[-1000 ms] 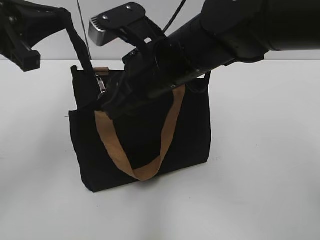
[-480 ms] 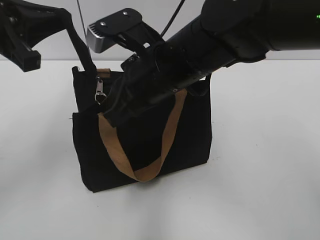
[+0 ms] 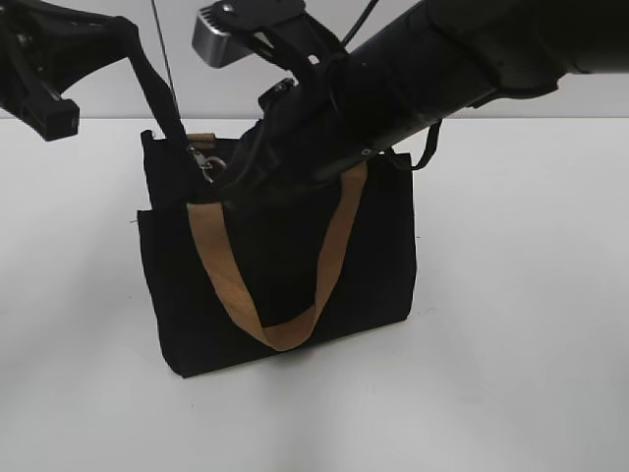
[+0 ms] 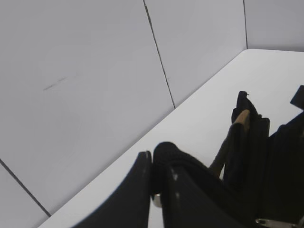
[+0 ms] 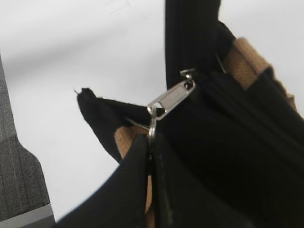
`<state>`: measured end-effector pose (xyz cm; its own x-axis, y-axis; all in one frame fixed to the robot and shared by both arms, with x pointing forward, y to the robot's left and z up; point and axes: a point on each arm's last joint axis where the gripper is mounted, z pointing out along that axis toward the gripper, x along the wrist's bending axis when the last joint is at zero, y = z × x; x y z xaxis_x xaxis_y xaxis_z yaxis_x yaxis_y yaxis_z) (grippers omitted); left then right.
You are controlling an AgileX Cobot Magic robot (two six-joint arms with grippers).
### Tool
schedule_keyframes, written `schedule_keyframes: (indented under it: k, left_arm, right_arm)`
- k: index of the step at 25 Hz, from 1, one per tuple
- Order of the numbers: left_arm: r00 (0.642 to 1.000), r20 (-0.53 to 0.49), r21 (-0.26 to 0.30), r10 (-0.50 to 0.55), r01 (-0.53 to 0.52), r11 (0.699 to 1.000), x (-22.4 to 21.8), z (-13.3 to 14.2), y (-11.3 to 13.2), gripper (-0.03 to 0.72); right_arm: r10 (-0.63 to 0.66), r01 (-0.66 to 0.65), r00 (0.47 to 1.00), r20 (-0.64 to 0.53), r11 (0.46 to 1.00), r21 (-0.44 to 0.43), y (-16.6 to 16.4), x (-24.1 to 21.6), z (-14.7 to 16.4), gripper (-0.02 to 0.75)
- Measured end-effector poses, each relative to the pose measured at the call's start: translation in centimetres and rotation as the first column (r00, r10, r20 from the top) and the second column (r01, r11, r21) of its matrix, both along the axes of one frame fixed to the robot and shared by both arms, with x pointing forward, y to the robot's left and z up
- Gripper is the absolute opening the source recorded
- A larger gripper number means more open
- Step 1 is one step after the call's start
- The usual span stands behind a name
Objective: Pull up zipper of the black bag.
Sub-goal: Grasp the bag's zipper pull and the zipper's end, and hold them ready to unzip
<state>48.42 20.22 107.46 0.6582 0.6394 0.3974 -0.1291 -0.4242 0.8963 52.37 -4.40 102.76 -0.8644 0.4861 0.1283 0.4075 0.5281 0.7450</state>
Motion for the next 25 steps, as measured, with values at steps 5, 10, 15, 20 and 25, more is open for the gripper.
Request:
schedule_keyframes:
  k: [5,10,15,20,25]
  left_arm:
    - [1.000,-0.001,0.001,0.002,-0.002,1.000,0.0,0.0,0.0,0.022]
    - [1.000,0.000,0.001,0.002,-0.002,1.000,0.0,0.0,0.0,0.022]
    - [1.000,0.000,0.002,0.001,-0.001,1.000,0.0,0.0,0.0,0.022]
    - [1.000,0.000,-0.004,-0.001,0.001,1.000,0.0,0.0,0.0,0.022]
    - [1.000,0.025,-0.045,0.009,-0.008,0.999,-0.5,1.0,0.1,0.022]
  right_arm:
    - [-0.093,0.094,0.995,-0.048,0.995,0.016,-1.6,1.3,0.0,-0.001]
    - [-0.178,0.182,0.981,-0.077,0.982,0.046,-3.3,2.2,0.9,-0.001]
    - [-0.252,0.261,0.962,-0.107,0.962,0.076,-5.3,2.9,2.0,-0.001]
    - [-0.275,0.292,0.945,-0.179,0.953,0.079,-6.6,3.3,1.9,-0.001]
    - [-0.275,0.299,0.936,-0.221,0.951,0.084,-6.8,3.2,1.9,-0.001]
